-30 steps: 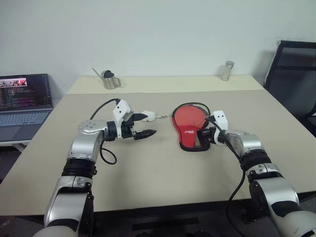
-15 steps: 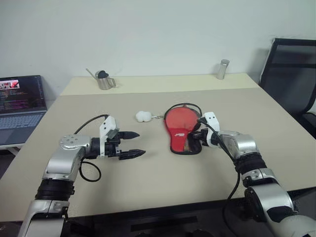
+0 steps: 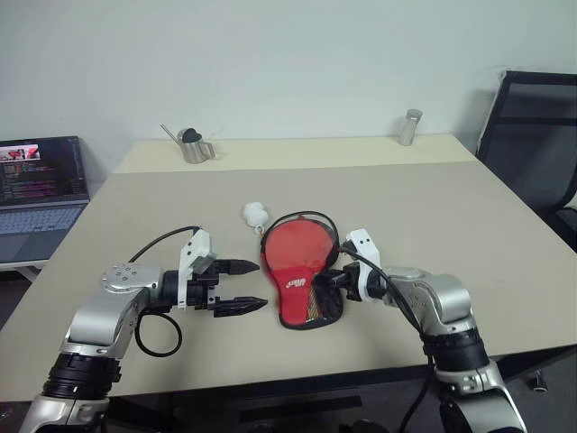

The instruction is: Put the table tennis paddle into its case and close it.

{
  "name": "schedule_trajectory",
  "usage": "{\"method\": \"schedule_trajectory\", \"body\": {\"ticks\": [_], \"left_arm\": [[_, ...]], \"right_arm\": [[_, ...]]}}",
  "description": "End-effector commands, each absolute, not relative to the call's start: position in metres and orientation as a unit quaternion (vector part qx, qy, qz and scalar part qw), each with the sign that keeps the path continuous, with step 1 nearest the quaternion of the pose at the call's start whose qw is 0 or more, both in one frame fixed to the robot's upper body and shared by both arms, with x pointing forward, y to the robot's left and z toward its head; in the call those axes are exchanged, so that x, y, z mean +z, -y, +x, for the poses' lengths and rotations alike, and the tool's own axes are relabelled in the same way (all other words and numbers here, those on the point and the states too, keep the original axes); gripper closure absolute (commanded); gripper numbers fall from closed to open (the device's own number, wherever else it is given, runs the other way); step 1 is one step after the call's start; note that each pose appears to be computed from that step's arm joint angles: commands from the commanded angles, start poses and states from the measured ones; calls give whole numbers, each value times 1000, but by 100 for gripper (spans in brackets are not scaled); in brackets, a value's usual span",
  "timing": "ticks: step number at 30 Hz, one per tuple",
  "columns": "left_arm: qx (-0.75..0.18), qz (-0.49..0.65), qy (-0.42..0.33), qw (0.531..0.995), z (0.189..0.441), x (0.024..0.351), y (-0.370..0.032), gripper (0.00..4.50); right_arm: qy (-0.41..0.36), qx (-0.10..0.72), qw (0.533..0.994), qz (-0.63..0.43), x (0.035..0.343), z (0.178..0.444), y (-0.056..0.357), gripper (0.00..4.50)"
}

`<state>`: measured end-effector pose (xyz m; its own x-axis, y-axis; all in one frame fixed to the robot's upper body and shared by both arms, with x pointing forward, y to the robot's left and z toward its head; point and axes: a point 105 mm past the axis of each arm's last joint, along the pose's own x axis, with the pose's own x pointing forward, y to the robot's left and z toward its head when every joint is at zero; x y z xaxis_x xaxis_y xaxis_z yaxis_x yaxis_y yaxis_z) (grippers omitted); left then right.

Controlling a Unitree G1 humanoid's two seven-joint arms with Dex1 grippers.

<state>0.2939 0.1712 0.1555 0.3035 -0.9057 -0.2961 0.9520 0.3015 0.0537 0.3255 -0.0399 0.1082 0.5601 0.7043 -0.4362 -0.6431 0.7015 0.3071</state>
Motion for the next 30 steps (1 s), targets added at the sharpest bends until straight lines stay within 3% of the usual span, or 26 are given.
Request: {"method": "schedule_trajectory", "body": {"ticks": [1,10,24,25,30], "left_arm": [[-595,117,-94,790,285,167,-169,0],[-636,119,-121,753,266,167,-166,0],[-630,138,-122,754,271,163,-169,0],[-629,139,-120,755,271,163,-169,0],[-623,141,-111,761,272,160,-167,0]], "right_arm": [[-255,394,880,71,122,305,33,447],[-294,370,875,102,104,268,35,447],[-309,335,883,110,94,275,41,447],[-306,329,886,111,95,277,43,394],[-272,313,904,102,117,283,57,243]]}}
